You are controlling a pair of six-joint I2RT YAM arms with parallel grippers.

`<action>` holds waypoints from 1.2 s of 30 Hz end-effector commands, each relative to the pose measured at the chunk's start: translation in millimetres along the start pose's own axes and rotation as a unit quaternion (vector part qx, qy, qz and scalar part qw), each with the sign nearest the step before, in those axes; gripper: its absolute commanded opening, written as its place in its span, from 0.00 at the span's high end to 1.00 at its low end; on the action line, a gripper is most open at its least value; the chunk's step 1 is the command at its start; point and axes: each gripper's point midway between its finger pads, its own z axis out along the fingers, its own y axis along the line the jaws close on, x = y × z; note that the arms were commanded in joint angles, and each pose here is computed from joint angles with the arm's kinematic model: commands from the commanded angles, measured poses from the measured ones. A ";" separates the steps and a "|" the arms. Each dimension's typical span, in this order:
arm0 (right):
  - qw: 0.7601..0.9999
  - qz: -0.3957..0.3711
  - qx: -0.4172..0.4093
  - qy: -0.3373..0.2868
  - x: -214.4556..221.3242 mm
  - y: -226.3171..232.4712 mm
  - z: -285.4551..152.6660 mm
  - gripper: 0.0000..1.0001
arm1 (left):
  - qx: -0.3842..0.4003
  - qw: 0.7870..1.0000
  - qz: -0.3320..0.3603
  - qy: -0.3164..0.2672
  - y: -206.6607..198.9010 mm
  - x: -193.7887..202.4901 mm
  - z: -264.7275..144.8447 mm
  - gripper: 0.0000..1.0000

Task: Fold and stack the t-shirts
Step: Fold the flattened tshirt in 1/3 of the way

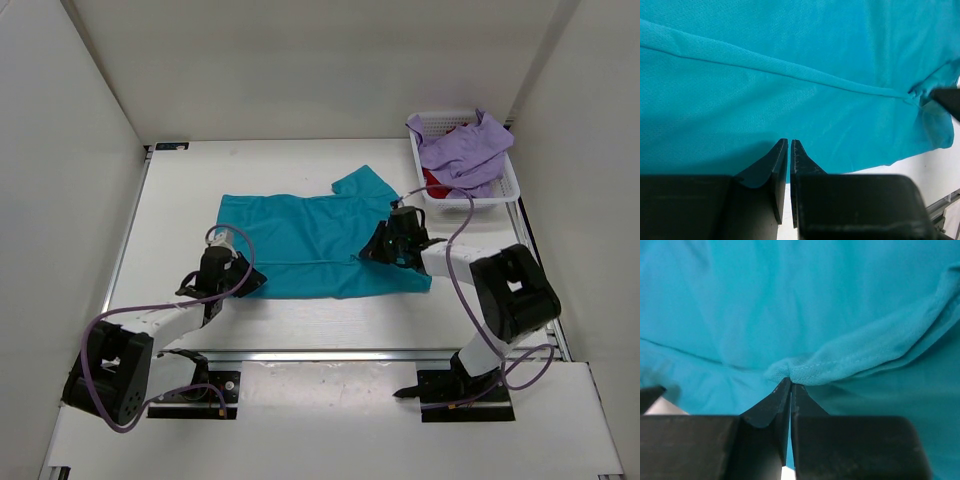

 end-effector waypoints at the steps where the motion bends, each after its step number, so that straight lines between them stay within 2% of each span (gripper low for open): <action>1: 0.999 -0.008 -0.034 -0.030 -47.9 29.1 14.9 1.00 | 0.012 1.000 0.006 -0.006 -6.0 -1.1 -3.1 0.81; 3: 0.999 -0.007 -0.037 -0.022 -60.3 33.2 26.7 0.99 | 0.012 1.000 0.006 -0.006 -8.7 -1.8 -3.7 0.81; 6: 0.998 -0.022 -0.054 -0.021 -71.9 53.2 25.9 0.88 | 0.008 1.000 0.007 -0.011 -7.1 -2.4 -5.4 0.80; 7: 0.998 -0.032 -0.055 -0.020 -68.4 58.3 22.4 0.82 | 0.009 1.000 0.009 -0.009 -8.5 -1.0 -6.8 0.80; 8: 0.998 -0.034 -0.041 -0.022 -67.1 51.1 21.9 0.75 | 0.013 1.000 0.011 -0.011 -11.7 -2.4 -7.1 0.81; 11: 0.998 -0.049 -0.042 -0.029 -55.3 51.3 3.4 0.65 | 0.009 1.000 0.026 -0.013 -15.2 -1.3 -7.3 0.80; 13: 0.998 -0.042 -0.032 -0.036 -46.9 35.3 -11.9 0.63 | 0.000 0.999 0.037 -0.012 -17.6 -0.8 -5.0 0.80; 14: 0.999 -0.036 -0.022 -0.027 -32.6 21.9 -14.1 0.67 | 0.000 0.999 0.039 -0.011 -18.4 -1.2 -3.7 0.81; 15: 0.999 -0.032 -0.025 -0.030 -29.0 18.6 -20.2 0.80 | -0.003 0.999 0.041 -0.008 -18.3 -0.8 -2.0 0.80; 18: 0.999 -0.033 -0.001 -0.020 -5.8 -1.9 -29.4 0.97 | -0.018 0.999 0.042 -0.007 -12.5 -3.1 2.4 0.80; 22: 0.999 -0.026 0.043 0.011 22.1 -37.5 -30.6 1.00 | -0.039 0.999 0.002 0.026 17.3 3.4 6.1 0.81; 26: 0.996 -0.029 0.078 0.036 46.9 -59.7 -35.1 1.00 | -0.047 0.996 -0.010 0.078 34.7 30.4 -1.7 0.77; 32: 0.991 -0.034 0.101 0.079 98.7 -68.5 -54.5 0.99 | -0.061 0.993 -0.026 0.098 55.0 65.2 -23.5 0.76; 36: 0.993 -0.029 0.082 0.074 99.2 -57.9 -63.1 1.00 | -0.060 0.994 -0.030 0.083 57.4 69.5 -35.1 0.75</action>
